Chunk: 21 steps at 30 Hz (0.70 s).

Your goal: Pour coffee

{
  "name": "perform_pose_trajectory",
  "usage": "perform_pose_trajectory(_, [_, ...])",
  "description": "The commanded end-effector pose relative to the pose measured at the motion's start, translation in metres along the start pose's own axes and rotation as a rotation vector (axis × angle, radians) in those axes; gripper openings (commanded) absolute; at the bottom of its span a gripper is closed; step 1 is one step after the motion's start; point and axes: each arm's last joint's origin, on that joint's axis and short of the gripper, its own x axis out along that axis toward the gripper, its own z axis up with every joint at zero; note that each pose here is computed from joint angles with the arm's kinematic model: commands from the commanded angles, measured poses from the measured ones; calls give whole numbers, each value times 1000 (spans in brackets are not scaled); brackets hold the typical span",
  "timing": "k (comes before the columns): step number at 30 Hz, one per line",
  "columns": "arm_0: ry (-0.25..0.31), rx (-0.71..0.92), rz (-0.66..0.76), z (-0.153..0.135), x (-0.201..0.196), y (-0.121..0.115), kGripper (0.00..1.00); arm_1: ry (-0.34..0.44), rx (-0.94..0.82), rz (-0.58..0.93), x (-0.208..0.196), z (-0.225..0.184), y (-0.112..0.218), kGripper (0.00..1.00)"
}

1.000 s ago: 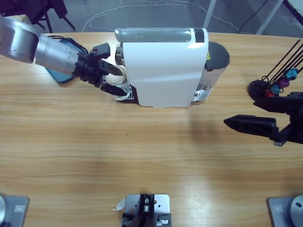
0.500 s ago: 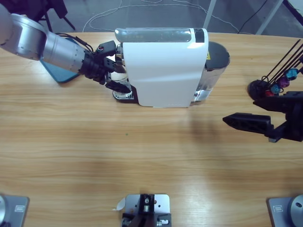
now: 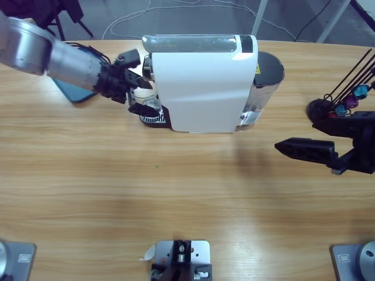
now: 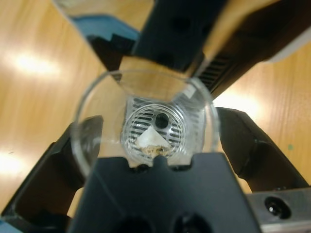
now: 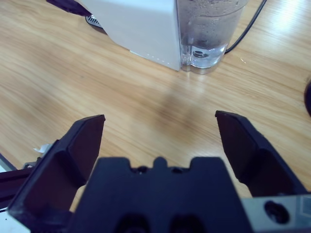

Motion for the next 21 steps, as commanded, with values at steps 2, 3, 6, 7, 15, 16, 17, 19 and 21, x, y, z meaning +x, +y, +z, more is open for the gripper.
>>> perform_pose_trajectory(2, [-79, -38, 140, 4, -84, -24, 1000, 22, -6, -23, 15, 2, 1, 1000])
perform_pose_trajectory(3, [-91, -54, 151, 5, -93, -30, 1000, 12, -11, -19, 13, 5, 2, 1000])
perform_pose_trajectory(6, [-99, -149, 159, -4, -112, -54, 1000, -22, -35, -14, 7, 15, 5, 1000])
perform_pose_trajectory(7, [-99, -167, 162, -9, -118, -63, 999, -43, -53, -26, 5, 23, 4, 1000])
perform_pose_trajectory(15, [-125, -285, 161, -41, -147, -130, 997, -136, -20, -111, 5, 148, -17, 0])
perform_pose_trajectory(16, [-121, -289, 162, -44, -147, -133, 999, -134, -28, -130, 16, 160, -16, 0])
perform_pose_trajectory(17, [-122, -289, 162, -45, -148, -134, 1000, -124, -28, -130, 29, 176, -14, 0])
perform_pose_trajectory(19, [-132, -278, 156, -43, -149, -136, 998, -71, -27, -111, 45, 202, -8, 0])
perform_pose_trajectory(21, [-135, -283, 155, -42, -149, -136, 1000, -19, -18, -96, 59, 221, -4, 0])
